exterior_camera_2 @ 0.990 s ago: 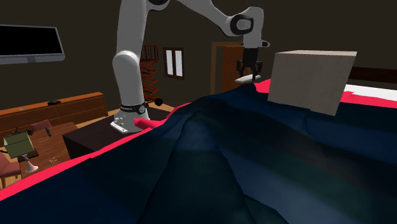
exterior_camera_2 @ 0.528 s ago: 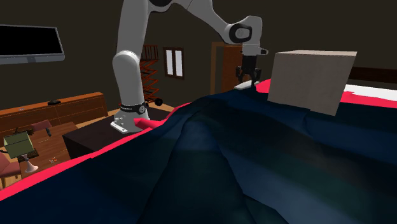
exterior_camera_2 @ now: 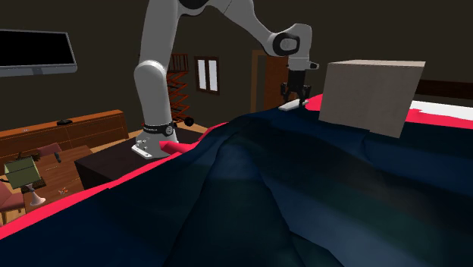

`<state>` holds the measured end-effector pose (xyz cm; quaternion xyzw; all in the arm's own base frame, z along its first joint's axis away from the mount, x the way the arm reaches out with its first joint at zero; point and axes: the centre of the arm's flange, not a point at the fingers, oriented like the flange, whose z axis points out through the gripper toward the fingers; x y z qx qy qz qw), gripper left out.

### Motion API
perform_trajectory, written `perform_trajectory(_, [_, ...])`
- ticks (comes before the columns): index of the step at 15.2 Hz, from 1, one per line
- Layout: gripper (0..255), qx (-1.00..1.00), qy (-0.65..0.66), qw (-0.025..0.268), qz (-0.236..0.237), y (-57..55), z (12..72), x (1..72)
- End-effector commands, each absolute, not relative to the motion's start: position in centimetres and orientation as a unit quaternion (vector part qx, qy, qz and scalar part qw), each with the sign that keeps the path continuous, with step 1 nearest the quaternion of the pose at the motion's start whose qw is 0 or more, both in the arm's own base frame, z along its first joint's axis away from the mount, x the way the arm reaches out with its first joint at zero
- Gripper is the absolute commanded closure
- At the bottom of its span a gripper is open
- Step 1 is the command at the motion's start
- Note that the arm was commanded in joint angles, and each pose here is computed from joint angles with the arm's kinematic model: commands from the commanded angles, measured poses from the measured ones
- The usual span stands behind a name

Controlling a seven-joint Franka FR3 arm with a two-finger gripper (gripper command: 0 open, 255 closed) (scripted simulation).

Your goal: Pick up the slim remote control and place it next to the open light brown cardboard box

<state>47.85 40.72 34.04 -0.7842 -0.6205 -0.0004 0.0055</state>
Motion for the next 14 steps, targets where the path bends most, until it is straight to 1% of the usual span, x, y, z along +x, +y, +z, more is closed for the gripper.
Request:
perform_trajectory(1, [255, -0.784, -0.62, 0.006, -0.001, 40.7, 34.0, 47.9])
perform_trajectory(2, [255, -0.784, -0.62, 0.006, -0.001, 40.7, 34.0, 47.9])
perform_trajectory(3, [0, -0.784, -0.62, 0.006, -0.001, 40.7, 34.0, 47.9])
perform_trajectory(8, [0, -0.784, -0.62, 0.006, -0.001, 40.7, 34.0, 47.9])
perform_trajectory(12, [0, -0.784, -0.62, 0.006, -0.001, 40.7, 39.0, 47.9])
perform_trajectory(14, [0, -0.784, -0.62, 0.006, -0.001, 40.7, 39.0, 47.9])
